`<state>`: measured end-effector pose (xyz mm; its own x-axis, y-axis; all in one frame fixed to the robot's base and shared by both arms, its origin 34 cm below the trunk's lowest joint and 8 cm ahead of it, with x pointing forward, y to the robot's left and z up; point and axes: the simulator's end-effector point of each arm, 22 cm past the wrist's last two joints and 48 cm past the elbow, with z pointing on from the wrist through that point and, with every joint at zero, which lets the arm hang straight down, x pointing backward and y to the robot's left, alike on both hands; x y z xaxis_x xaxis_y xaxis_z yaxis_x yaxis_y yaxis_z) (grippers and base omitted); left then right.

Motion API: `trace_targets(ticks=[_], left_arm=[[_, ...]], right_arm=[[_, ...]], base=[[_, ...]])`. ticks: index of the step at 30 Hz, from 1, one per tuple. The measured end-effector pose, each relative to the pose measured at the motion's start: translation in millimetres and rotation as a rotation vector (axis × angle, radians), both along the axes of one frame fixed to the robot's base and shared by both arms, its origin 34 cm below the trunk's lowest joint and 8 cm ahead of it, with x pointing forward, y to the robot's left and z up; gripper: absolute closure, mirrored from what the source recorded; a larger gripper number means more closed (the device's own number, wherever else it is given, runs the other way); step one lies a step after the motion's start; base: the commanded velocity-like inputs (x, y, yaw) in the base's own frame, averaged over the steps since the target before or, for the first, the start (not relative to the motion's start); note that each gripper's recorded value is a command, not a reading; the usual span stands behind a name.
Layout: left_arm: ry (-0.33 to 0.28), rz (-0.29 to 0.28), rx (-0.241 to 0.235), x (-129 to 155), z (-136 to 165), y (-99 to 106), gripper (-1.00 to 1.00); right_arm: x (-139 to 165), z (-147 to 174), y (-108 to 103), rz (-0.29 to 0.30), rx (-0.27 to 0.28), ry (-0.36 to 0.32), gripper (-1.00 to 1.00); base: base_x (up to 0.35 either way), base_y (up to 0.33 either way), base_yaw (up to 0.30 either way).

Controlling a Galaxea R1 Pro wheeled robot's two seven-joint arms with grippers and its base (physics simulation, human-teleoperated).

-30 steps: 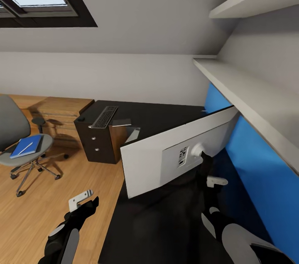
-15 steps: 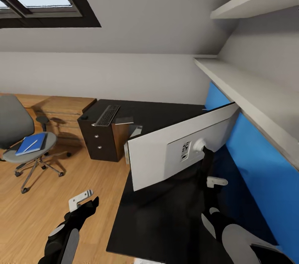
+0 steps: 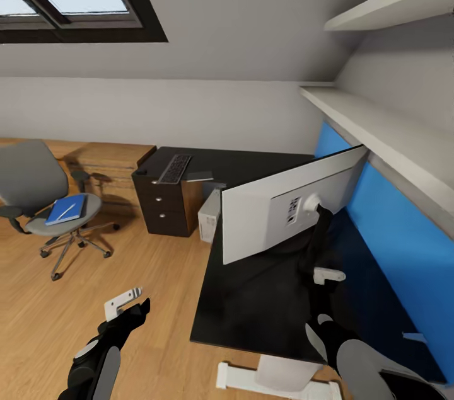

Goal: In the bedroom, organize the workspace by keeping the computer under the desk, ensuring the monitor is on the desk, placing the keyboard on the desk next to the monitor, placing the mouse on the desk next to the keyboard, moving the folder from the swivel chair onto the desk next to the mouse, stacking the notebook on top of the folder with the pen on top of the notebook, and positioning the swivel chair next to the desk.

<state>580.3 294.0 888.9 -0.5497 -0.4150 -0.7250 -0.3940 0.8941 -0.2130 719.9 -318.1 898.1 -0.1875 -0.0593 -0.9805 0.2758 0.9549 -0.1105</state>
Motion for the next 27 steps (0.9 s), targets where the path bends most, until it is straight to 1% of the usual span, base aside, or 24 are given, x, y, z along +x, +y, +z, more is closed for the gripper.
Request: trace_targets(ticks=[3,5,8,9,11,12,14,15,17,21,23,27], left_arm=[[0.001,0.0,0.0,-0.2,-0.4,-0.1,-1.0],[0.005,-0.001,0.0,-1.0,-2.3,-0.5,-1.0],[0.012,-0.003,0.0,-2.2,-5.3,-1.3,-1.0],[0.014,-0.004,0.0,-2.5,-6.0,-1.6,-1.0],[0.019,-0.006,-0.001,-3.5,-8.2,-2.5,-1.0],[0.021,-0.007,-0.002,-4.0,-9.4,-2.9,-1.0],[0.031,-0.009,-0.003,-5.9,-13.5,-4.3,-1.0],[0.035,-0.01,-0.004,-6.9,-15.7,-4.9,-1.0],[0.039,-0.011,-0.004,-7.7,-17.5,-5.4,-1.0],[0.041,-0.012,-0.005,-8.4,-18.7,-5.9,-1.0],[0.042,-0.012,-0.004,-8.6,-19.0,-5.9,-1.0],[0.041,-0.012,-0.004,-8.6,-19.1,-5.9,-1.0]], right_arm=[[1.3,1.0,5.0,0.001,0.004,-0.001,-1.0],[4.6,5.8,15.9,-0.002,0.016,-0.015,-1.0],[6.6,12.6,24.3,-0.053,0.03,-0.026,-1.0],[5.4,11.8,28.2,-0.077,0.034,-0.015,-1.0],[2.6,8.9,34.3,-0.108,0.033,0.008,-1.0],[1.9,8.0,37.2,-0.114,0.031,0.016,-1.0],[1.0,7.2,49.4,-0.112,0.018,0.033,-1.0],[1.1,7.8,59.4,-0.1,0.006,0.039,-1.0],[1.0,9.3,70.5,-0.088,-0.01,0.042,-1.0],[-2.0,9.3,65.9,-0.106,-0.043,0.052,-1.0],[-6.5,4.6,62.9,-0.117,-0.059,0.074,-1.0],[-10.5,-0.5,61.2,-0.123,-0.075,0.099,-1.0]], base=[[-0.271,0.2,0.0],[-0.272,0.204,0.0],[-0.27,0.207,0.0],[-0.264,0.208,0.0],[-0.253,0.209,0.0],[-0.243,0.209,0.0],[-0.239,0.211,0.0],[-0.234,0.216,0.0],[-0.203,0.228,0.0],[-0.098,0.208,0.0],[-0.03,0.149,0.0],[-0.007,0.041,0.0]])
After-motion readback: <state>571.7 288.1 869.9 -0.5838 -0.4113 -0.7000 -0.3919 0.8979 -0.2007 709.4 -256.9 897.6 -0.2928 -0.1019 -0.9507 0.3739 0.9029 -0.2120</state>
